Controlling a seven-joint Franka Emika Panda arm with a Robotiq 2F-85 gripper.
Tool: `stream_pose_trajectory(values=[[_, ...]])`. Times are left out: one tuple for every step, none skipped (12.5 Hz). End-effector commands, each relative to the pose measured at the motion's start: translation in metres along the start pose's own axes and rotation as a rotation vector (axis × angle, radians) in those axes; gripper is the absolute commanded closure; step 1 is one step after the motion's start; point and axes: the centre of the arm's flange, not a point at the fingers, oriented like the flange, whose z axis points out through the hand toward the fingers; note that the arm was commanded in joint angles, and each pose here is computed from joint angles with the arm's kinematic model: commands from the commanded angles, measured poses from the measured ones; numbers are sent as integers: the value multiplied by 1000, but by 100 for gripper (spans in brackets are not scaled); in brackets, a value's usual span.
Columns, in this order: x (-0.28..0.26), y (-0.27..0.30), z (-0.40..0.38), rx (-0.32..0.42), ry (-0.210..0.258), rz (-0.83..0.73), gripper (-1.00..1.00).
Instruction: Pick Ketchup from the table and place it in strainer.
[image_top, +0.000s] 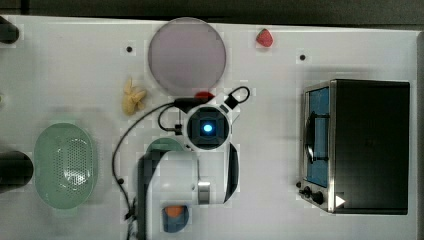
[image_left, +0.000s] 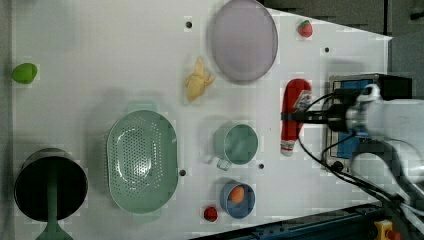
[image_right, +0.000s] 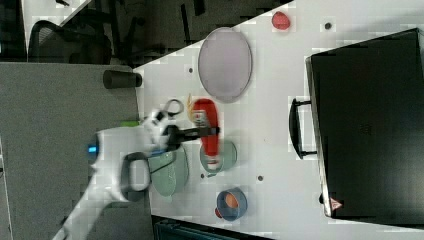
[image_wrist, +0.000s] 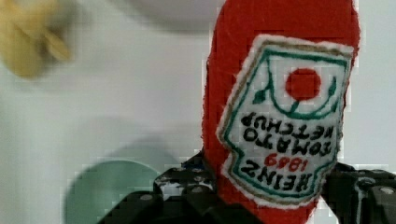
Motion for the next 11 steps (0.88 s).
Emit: stream_pose_trajectory(values=[[5,-79,-65,-8,34,19,-25],[0,-102,-73,-14,8,40,-25],[-5,-126,-75,-20,-17,44,-25],[-9,-151,-77,-18,-14,50,-25],[-14,-175,-78,-14,-10,63,-25],[-21,-199,-77,-11,-11,96,-25],[-30,-223,-74,-8,-15,122,-25],[-39,-245,-69,-3,-22,137,-25],[-47,-266,-63,13,-21,144,-25],[-53,-285,-54,35,-22,156,-25],[-58,-301,-43,66,-21,184,-25]])
